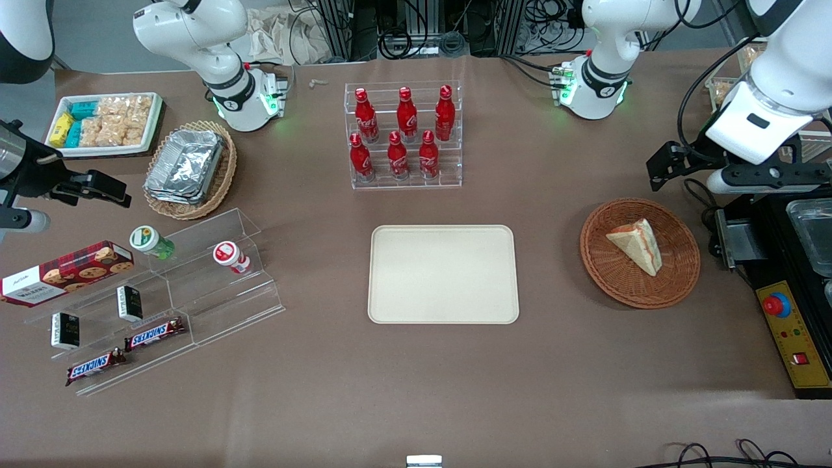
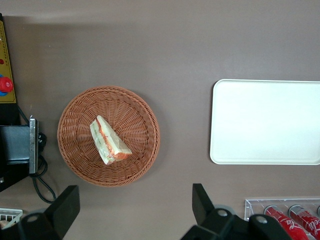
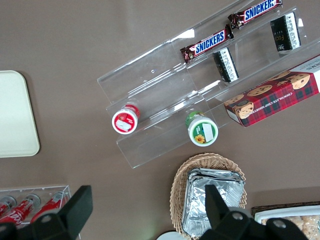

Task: Place sandwich from basket to tray
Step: 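Move the left gripper over the sandwich in the wicker basket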

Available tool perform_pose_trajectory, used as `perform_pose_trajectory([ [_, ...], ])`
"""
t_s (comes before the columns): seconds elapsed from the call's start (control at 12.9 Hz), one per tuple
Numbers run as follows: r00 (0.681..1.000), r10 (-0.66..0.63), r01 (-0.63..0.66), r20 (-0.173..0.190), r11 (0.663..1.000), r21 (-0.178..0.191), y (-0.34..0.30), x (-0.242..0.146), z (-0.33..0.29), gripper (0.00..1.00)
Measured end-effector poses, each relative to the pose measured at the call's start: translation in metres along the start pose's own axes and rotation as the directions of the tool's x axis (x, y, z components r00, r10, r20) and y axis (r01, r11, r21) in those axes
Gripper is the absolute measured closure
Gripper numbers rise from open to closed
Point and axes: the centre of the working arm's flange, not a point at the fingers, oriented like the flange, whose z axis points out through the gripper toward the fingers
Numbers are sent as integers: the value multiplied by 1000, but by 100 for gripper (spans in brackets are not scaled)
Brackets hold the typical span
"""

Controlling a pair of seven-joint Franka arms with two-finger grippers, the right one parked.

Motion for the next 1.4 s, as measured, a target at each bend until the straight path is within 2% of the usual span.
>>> perform_pose_trajectory([
  [0.47,1000,-2,2,12,1000,4,-1,-1,1,0],
  [0.54,1000,-5,5,22,1000,7,-2,-2,2,0],
  [0.7,997,-35,34,62,999,17,-20,-4,6,0],
  [0.85,992,-80,75,100,996,51,-48,-2,15,0],
  [0.93,986,-125,115,111,989,95,-61,0,24,0],
  [1.01,970,-213,195,119,969,150,-72,2,37,0],
  [1.09,948,-292,266,128,946,187,-78,4,53,0],
  [1.16,931,-337,306,137,930,205,-81,4,68,0],
  [1.24,917,-374,343,135,916,207,-89,5,82,0],
  [1.4,886,-444,421,137,892,168,-119,-1,108,0],
])
